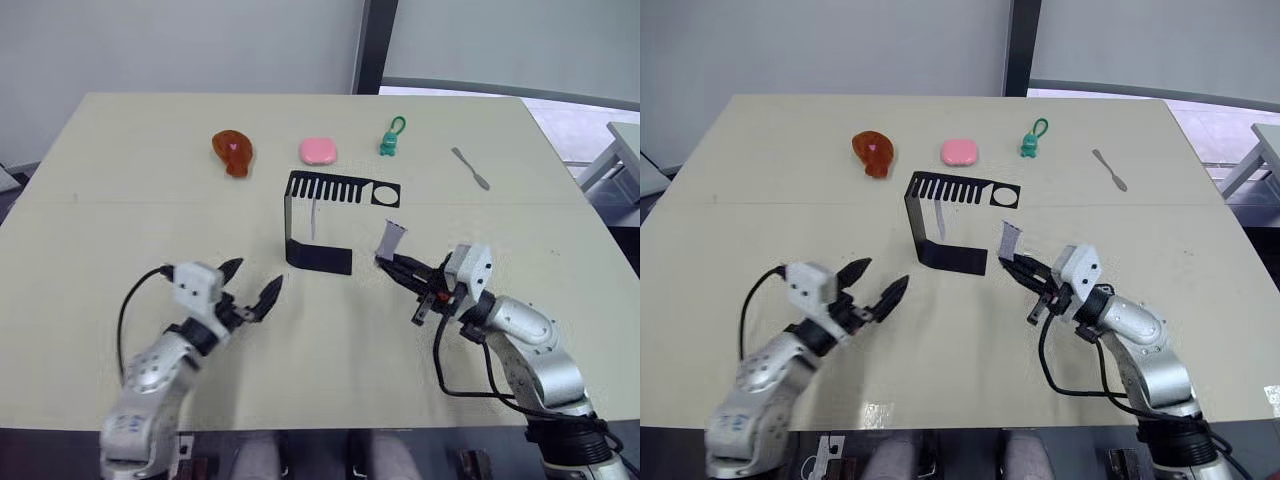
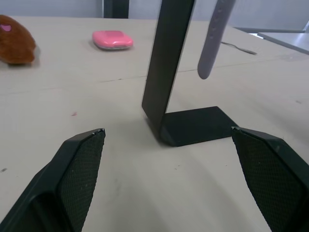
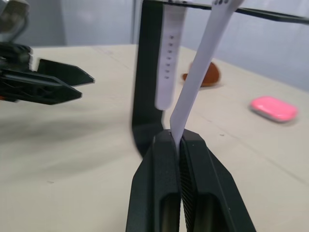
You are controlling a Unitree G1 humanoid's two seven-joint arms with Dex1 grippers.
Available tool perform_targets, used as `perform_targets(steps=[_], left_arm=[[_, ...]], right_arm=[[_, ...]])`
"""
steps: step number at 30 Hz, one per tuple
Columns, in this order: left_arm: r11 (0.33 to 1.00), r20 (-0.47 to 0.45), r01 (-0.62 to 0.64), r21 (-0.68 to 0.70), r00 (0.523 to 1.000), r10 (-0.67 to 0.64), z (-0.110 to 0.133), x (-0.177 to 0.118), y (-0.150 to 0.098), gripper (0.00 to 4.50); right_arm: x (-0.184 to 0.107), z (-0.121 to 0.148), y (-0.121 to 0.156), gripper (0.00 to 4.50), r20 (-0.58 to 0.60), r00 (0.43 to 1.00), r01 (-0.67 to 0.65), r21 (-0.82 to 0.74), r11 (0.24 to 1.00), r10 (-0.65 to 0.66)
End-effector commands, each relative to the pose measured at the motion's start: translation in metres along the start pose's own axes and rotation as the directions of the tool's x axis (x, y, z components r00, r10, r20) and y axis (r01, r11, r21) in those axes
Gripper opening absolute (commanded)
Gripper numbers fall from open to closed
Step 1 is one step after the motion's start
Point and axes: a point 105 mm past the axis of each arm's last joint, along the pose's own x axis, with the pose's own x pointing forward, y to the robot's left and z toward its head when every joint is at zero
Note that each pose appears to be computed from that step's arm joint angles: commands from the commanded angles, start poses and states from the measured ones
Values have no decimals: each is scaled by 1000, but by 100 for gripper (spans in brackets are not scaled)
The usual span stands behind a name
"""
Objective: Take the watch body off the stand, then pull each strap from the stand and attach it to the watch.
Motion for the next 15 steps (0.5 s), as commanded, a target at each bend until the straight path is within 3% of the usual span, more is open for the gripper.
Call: perform_targets(steps=[1, 5, 9, 15], left_arm=[[984, 78, 179, 8, 981, -179, 27, -16, -4, 448], [941, 124, 338, -8, 934, -335, 46, -21, -10, 448], [819, 170, 543, -186, 839, -518, 59, -11, -38, 448], [697, 228, 650, -302, 760, -609, 67, 11, -60, 448]], right_arm=[[5, 20, 18, 0, 63, 986, -161, 77, 984, 156], [9, 21, 37, 0, 70, 957, -289, 196, 937, 281], [20, 22, 61, 0, 98, 910, -412, 315, 855, 402], [33, 29, 68, 0, 144, 892, -449, 398, 800, 430]])
